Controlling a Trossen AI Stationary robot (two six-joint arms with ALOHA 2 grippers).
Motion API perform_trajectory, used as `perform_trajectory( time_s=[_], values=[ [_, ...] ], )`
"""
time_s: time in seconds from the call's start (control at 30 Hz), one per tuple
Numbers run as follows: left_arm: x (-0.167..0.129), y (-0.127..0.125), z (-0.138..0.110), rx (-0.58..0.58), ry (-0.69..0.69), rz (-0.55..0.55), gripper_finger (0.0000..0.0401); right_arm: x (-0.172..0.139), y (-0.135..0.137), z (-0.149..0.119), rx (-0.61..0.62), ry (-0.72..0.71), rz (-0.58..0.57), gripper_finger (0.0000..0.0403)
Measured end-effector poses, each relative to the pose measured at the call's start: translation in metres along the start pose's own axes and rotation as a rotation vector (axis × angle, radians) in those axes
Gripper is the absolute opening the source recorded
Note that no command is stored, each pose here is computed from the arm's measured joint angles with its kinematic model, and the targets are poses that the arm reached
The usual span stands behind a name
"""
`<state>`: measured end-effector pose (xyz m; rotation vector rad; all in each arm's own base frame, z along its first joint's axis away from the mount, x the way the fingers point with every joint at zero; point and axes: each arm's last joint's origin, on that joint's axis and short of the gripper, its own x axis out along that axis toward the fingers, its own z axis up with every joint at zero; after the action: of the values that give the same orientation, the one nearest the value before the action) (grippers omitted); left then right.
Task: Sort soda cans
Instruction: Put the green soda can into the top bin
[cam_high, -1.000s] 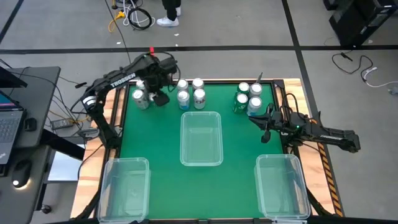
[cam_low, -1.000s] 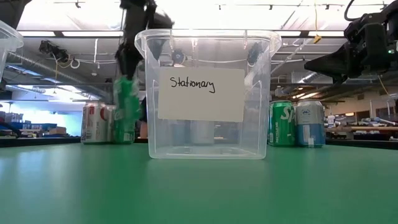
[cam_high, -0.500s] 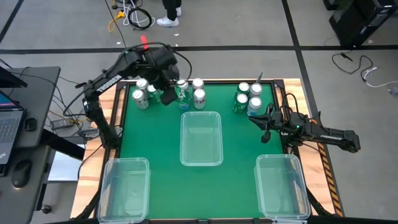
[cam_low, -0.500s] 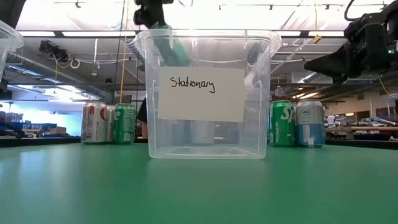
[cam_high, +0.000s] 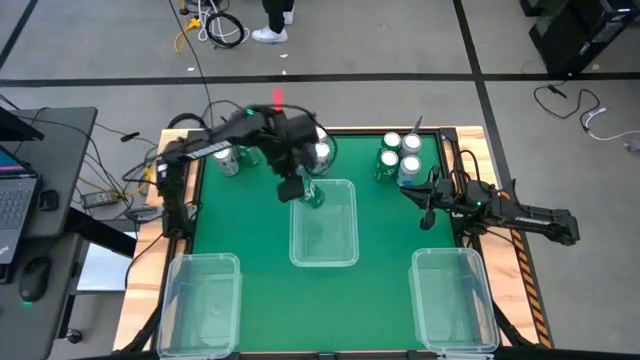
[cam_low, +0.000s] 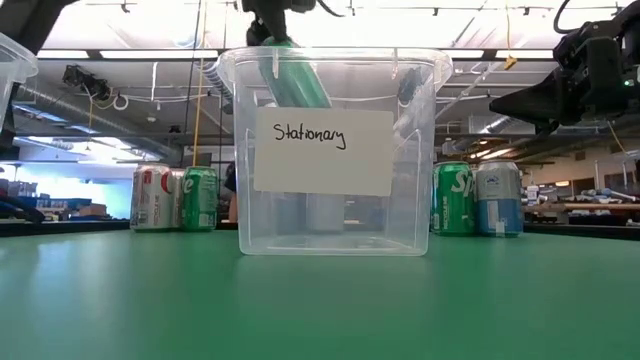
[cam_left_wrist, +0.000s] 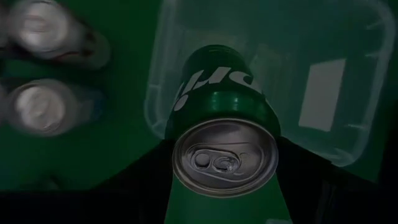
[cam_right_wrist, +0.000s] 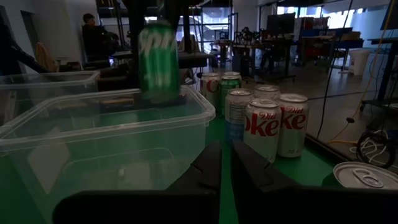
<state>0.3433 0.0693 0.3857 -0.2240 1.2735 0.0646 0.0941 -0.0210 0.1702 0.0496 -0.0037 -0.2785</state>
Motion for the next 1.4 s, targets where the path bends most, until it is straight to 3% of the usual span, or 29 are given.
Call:
perform_trajectory(
  time_s=[0.23, 0.83, 1.4],
  values=[
    [0.048, -0.01, 0.017, 0.145, 0.121, 0.076, 0.0239, 0.0, 0.0, 0.0, 0.0, 0.0, 0.0, 0.0023],
    [0.09, -0.003, 0.029, 0.037, 0.218, 0.149, 0.0238, 0.0, 0.0, 0.0, 0.0, 0.0, 0.0, 0.0023],
    [0.128, 0.001, 0.028, 0.042, 0.336, 0.126, 0.0238, 0.0, 0.0, 0.0, 0.0, -0.002, 0.0, 0.0023]
  ],
)
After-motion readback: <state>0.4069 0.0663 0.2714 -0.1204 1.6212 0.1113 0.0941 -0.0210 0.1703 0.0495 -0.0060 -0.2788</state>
